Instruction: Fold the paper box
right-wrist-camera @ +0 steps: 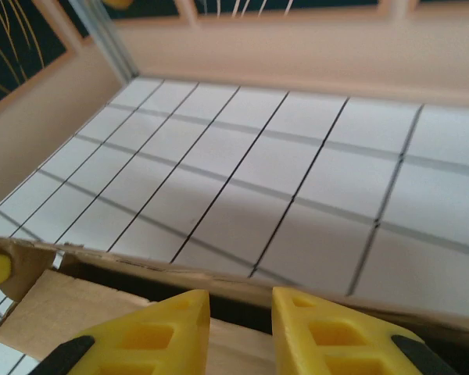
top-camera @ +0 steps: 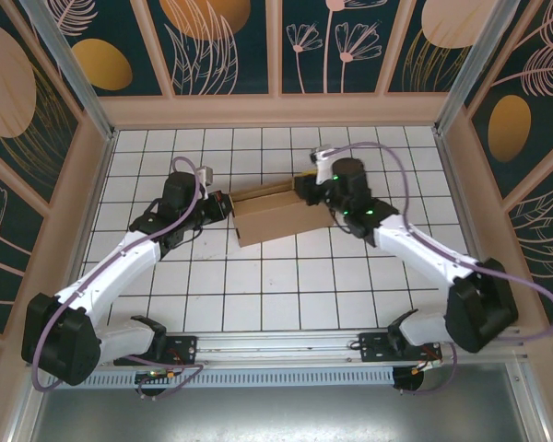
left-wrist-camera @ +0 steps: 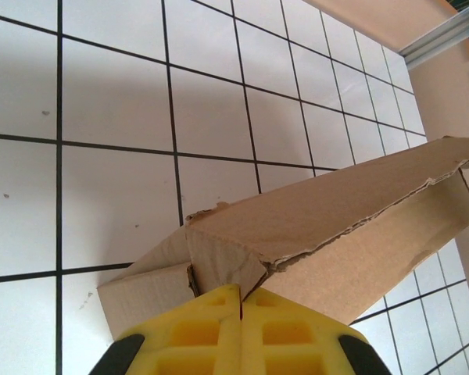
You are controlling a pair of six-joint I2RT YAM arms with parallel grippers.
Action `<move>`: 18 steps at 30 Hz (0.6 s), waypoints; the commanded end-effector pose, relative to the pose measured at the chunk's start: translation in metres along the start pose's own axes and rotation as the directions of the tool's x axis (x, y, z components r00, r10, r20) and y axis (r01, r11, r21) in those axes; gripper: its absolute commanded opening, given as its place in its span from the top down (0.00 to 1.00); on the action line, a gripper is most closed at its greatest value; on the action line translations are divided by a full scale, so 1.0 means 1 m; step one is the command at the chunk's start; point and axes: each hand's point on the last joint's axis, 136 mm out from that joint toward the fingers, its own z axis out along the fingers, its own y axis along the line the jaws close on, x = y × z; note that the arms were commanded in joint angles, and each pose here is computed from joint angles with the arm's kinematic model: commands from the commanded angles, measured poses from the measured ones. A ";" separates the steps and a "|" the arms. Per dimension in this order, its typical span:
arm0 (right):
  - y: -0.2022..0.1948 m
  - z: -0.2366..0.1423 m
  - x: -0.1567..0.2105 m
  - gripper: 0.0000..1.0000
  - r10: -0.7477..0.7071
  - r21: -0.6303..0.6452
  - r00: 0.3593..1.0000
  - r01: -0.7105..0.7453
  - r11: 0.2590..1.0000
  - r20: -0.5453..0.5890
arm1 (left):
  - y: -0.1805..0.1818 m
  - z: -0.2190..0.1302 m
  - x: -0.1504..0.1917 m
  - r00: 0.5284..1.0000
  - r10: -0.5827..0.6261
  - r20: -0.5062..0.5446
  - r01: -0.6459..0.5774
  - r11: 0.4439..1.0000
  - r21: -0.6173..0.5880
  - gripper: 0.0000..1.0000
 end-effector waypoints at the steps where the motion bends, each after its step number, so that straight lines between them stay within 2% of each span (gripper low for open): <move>1: -0.018 -0.032 -0.028 0.75 -0.170 0.027 0.984 0.169 0.985 0.046 | 0.025 0.005 0.022 0.995 0.021 -0.100 -0.033 0.992 -0.121 1.00; 5: -0.057 -0.055 -0.022 0.74 -0.382 0.121 0.923 0.374 0.919 0.049 | 0.023 0.007 0.013 0.994 0.059 -0.094 -0.071 0.989 -0.131 1.00; 7: -0.070 -0.061 -0.015 0.73 -0.453 0.103 0.890 0.446 0.889 0.058 | 0.023 0.008 0.010 0.992 0.079 -0.096 -0.092 0.986 -0.138 1.00; 10: -0.078 -0.063 -0.003 0.72 -0.513 0.005 0.853 0.515 0.857 0.099 | 0.023 0.009 0.005 0.989 0.114 -0.093 -0.127 0.981 -0.148 1.00; 13: -0.072 -0.062 0.004 0.70 -0.513 -0.149 0.841 0.537 0.830 0.173 | 0.023 0.009 0.000 0.985 0.148 -0.088 -0.160 0.974 -0.161 1.00; 18: -0.081 -0.052 0.000 0.64 -0.562 -0.147 0.796 0.598 0.788 0.222 | 0.015 0.006 -0.009 0.979 0.191 -0.075 -0.200 0.969 -0.148 1.00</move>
